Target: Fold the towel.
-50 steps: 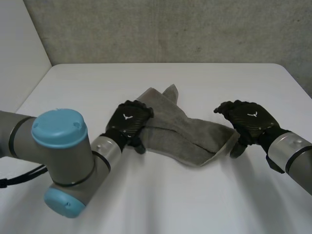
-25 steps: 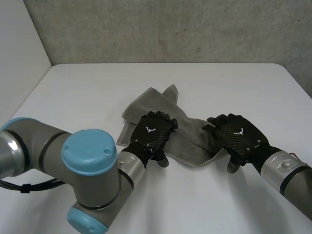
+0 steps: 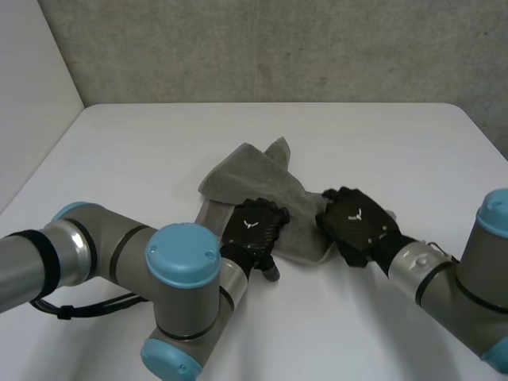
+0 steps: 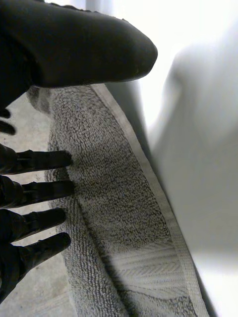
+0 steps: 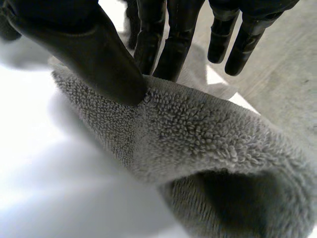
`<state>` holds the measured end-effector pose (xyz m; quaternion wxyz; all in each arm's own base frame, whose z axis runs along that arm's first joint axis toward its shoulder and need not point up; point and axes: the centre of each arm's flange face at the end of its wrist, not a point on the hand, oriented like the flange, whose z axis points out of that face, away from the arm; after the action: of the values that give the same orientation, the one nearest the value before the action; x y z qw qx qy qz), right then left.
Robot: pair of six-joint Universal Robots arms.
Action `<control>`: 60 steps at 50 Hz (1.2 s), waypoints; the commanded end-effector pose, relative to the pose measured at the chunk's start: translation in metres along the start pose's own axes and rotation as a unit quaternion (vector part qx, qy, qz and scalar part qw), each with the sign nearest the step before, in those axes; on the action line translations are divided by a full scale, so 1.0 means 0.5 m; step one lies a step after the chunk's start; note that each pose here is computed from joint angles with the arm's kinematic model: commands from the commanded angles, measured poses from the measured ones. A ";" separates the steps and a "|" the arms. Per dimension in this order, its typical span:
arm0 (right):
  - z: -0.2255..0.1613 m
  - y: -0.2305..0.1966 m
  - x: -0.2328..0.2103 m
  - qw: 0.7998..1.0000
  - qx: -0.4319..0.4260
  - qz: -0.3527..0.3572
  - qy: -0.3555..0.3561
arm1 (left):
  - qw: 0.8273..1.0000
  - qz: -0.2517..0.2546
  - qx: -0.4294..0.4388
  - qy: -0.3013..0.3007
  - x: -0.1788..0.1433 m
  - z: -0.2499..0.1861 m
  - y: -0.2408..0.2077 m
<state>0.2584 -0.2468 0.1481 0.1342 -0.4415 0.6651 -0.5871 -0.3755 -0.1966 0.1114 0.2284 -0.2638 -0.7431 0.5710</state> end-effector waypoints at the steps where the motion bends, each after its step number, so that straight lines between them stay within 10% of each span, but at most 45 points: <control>1: 0.022 -0.041 0.044 0.990 0.034 0.135 0.024 | 1.000 0.002 0.005 -0.008 -0.009 0.015 0.004; 60: -0.011 -0.026 0.048 0.974 0.014 0.224 0.038 | 0.992 0.008 0.078 -0.102 -0.178 0.037 -0.084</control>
<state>0.2451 -0.2616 0.1862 0.2572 -0.2336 0.7353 -0.5819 -0.3347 -0.2759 0.1249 0.1705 -0.1983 -0.7217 0.6410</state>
